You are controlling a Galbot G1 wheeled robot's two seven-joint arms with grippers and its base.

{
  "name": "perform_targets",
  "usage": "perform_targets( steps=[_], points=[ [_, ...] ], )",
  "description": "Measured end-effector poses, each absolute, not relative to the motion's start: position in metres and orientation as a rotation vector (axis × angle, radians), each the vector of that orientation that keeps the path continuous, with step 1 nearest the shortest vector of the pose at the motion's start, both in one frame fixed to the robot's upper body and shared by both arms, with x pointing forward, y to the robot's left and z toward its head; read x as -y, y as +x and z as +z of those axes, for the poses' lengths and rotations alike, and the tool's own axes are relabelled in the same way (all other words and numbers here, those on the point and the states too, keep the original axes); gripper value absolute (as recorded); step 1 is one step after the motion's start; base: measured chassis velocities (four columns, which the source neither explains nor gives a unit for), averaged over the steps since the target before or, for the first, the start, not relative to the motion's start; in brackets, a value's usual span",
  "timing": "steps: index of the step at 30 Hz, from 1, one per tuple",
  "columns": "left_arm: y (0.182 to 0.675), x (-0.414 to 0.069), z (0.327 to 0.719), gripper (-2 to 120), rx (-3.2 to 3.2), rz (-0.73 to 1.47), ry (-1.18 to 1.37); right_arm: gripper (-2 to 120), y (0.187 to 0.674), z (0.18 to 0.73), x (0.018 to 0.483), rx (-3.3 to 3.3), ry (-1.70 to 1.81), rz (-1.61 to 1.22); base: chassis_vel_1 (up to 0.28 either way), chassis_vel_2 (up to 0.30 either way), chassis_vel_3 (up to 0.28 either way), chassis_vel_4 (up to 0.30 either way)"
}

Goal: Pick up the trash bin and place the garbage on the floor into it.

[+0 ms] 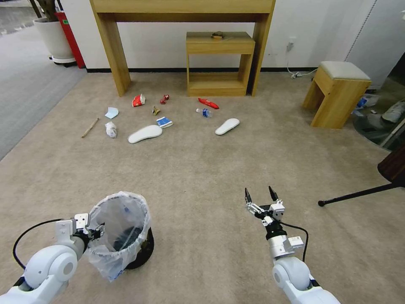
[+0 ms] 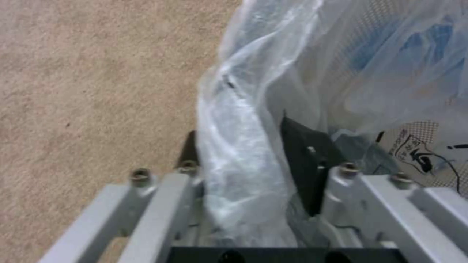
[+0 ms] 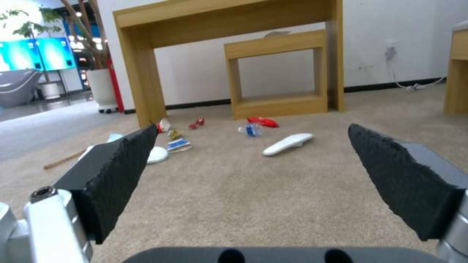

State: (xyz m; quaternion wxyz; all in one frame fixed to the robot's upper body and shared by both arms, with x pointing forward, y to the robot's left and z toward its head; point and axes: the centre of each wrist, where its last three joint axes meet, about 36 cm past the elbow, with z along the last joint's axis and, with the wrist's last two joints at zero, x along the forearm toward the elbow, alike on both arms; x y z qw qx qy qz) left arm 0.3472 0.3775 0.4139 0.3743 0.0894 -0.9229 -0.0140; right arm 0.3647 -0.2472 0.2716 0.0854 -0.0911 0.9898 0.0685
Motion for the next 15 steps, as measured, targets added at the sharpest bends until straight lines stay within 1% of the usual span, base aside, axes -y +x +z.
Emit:
perform_targets(
  steps=[2, 6, 9, 15],
  points=[
    [0.3453, -0.3788, 0.4141, 20, 2.358, -0.041, 0.236, 100, 0.3646, 0.2716, 0.2471, -2.950, -0.274, 0.205, 0.000, 0.000, 0.000, 0.000],
    [0.3433, -0.3804, 0.4144, 18, 2.352, -0.045, 0.241, 100, 0.3645, 0.2715, 0.2465, -2.949, -0.277, 0.205, 0.000, 0.000, 0.000, 0.000],
    [0.3416, -0.3816, 0.4150, 9, 2.350, -0.046, 0.241, 100, 0.3644, 0.2713, 0.2453, -2.949, -0.280, 0.209, 0.000, 0.000, 0.000, 0.000],
    [0.3385, -0.3825, 0.4132, 9, 2.352, -0.040, 0.247, 100, 0.3641, 0.2701, 0.2442, -2.950, -0.283, 0.211, 0.000, 0.000, 0.000, 0.000]
  ],
)
